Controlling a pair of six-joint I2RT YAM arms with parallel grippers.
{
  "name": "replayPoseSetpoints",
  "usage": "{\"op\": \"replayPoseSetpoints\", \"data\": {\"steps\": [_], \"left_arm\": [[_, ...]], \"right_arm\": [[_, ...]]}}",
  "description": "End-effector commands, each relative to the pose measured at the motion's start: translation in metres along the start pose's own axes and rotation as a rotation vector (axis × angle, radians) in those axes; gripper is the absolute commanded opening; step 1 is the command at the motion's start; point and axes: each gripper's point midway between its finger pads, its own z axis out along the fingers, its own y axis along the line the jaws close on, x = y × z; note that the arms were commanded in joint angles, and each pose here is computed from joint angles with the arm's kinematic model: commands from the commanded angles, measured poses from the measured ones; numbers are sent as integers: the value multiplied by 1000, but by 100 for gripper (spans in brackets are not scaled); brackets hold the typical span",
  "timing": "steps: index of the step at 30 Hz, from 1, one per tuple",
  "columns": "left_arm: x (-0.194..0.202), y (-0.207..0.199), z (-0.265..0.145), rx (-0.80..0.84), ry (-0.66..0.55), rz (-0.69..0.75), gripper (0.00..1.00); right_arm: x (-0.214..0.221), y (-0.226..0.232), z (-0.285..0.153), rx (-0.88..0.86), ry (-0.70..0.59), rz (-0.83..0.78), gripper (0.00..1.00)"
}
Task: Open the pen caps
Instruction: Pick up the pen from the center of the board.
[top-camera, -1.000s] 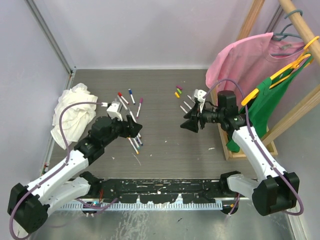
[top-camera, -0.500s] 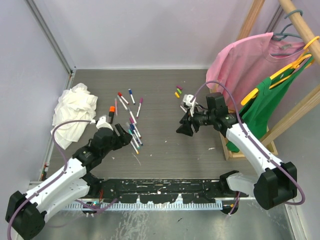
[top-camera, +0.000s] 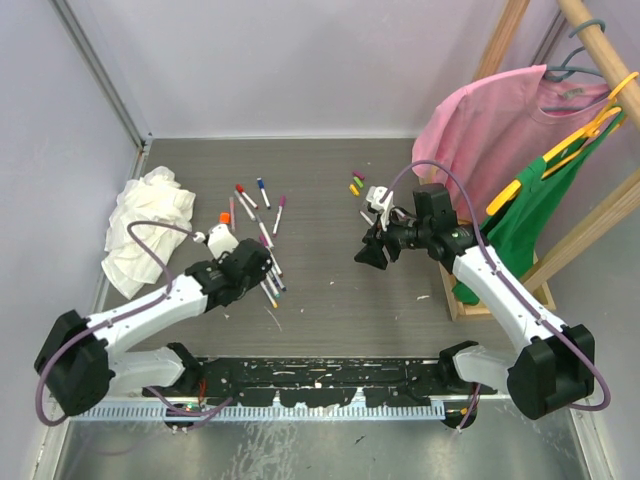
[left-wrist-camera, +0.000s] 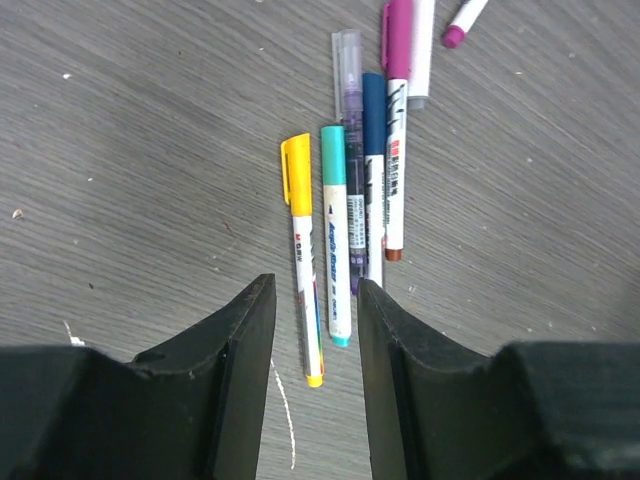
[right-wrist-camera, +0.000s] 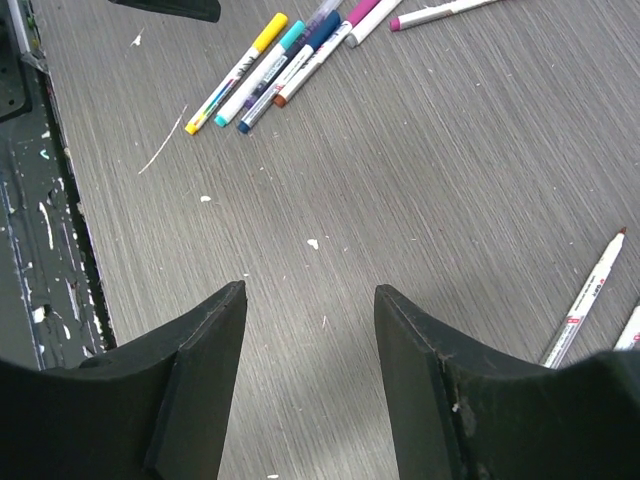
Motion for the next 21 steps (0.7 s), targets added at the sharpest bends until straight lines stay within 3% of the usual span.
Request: {"op": "replayPoseSetpoints", "data": {"steps": [1, 14, 18, 21], "left_arm": [[-3, 1, 7, -91, -36, -31, 39], [25, -12, 39, -178, 6, 102, 32], [30, -10, 40, -222, 35, 140, 22], [34, -7, 40, -245, 45, 161, 21]], "right_arm": [[-22, -5, -6, 28, -38, -63, 60], [-10, -9, 0, 19, 11, -47, 60], [-8, -10, 1, 15, 26, -46, 60], [-8, -10, 1, 13, 31, -44, 60]]}}
